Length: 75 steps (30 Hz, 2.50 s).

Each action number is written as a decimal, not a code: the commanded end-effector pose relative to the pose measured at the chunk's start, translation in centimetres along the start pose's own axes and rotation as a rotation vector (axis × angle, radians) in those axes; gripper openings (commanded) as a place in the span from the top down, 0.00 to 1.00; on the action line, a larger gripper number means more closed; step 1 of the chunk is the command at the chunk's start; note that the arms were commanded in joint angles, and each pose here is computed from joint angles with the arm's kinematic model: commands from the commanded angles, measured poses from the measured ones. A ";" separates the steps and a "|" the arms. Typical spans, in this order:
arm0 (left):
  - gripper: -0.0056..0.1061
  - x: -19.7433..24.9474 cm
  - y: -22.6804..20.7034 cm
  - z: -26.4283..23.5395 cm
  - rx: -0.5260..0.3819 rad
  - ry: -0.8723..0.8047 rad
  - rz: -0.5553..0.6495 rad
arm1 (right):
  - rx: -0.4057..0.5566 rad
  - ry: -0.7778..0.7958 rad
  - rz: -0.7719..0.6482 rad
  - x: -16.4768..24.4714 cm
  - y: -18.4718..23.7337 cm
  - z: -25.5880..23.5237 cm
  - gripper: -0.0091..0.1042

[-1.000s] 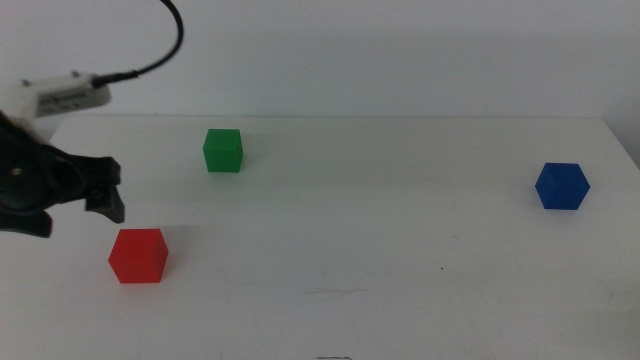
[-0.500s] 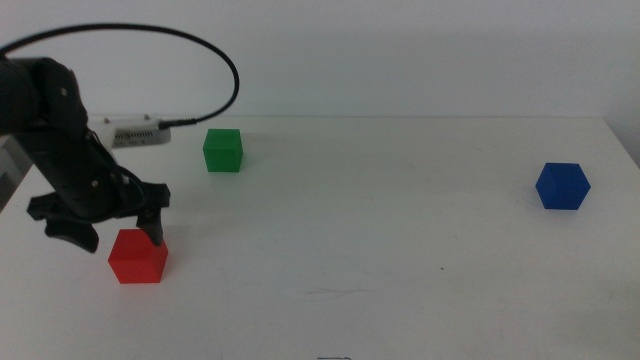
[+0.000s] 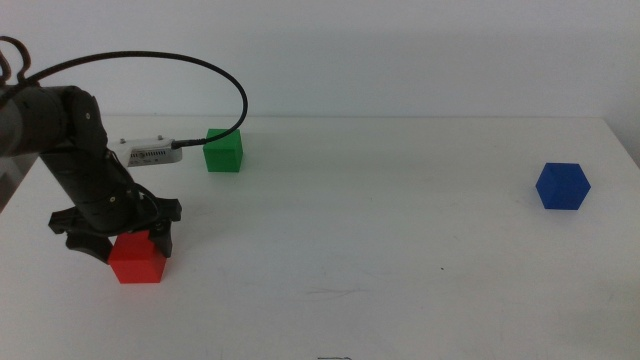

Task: Stack red cubes first, then green, then blue cubes in a specific spot.

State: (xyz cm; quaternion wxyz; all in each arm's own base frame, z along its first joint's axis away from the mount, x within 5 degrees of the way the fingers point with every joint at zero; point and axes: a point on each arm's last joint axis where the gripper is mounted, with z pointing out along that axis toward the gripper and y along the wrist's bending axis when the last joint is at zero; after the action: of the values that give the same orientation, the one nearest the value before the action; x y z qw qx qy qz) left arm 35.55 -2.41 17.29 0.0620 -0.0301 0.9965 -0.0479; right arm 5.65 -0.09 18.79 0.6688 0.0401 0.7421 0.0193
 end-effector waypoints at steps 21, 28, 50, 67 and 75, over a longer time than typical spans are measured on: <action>0.86 0.0 -9.7 -7.0 0.037 -0.114 0.012 | 0.001 -0.123 -0.020 -1.5 0.0 -0.4 0.09; 0.86 0.8 -18.0 -6.6 0.082 -0.112 0.045 | 0.001 -0.123 -0.020 -1.5 0.0 -0.4 0.09; 0.86 3.1 -25.1 -2.0 0.116 -0.076 0.091 | 0.001 -0.123 -0.020 -1.5 0.0 -0.4 0.09; 0.86 2.7 -25.3 -1.2 0.120 -0.096 0.081 | 0.001 -0.123 -0.020 -1.5 0.0 -0.4 0.09; 0.74 2.7 -25.3 -1.2 0.121 -0.095 0.064 | 0.001 -0.123 -0.020 -1.5 0.0 -0.4 0.09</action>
State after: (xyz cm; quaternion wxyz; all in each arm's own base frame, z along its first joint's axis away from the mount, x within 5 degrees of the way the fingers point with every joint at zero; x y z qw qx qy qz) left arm 34.07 -27.40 17.48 0.0775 0.0100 0.9943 -0.0726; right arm 5.65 -0.09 18.79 0.6688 0.0401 0.7421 0.0193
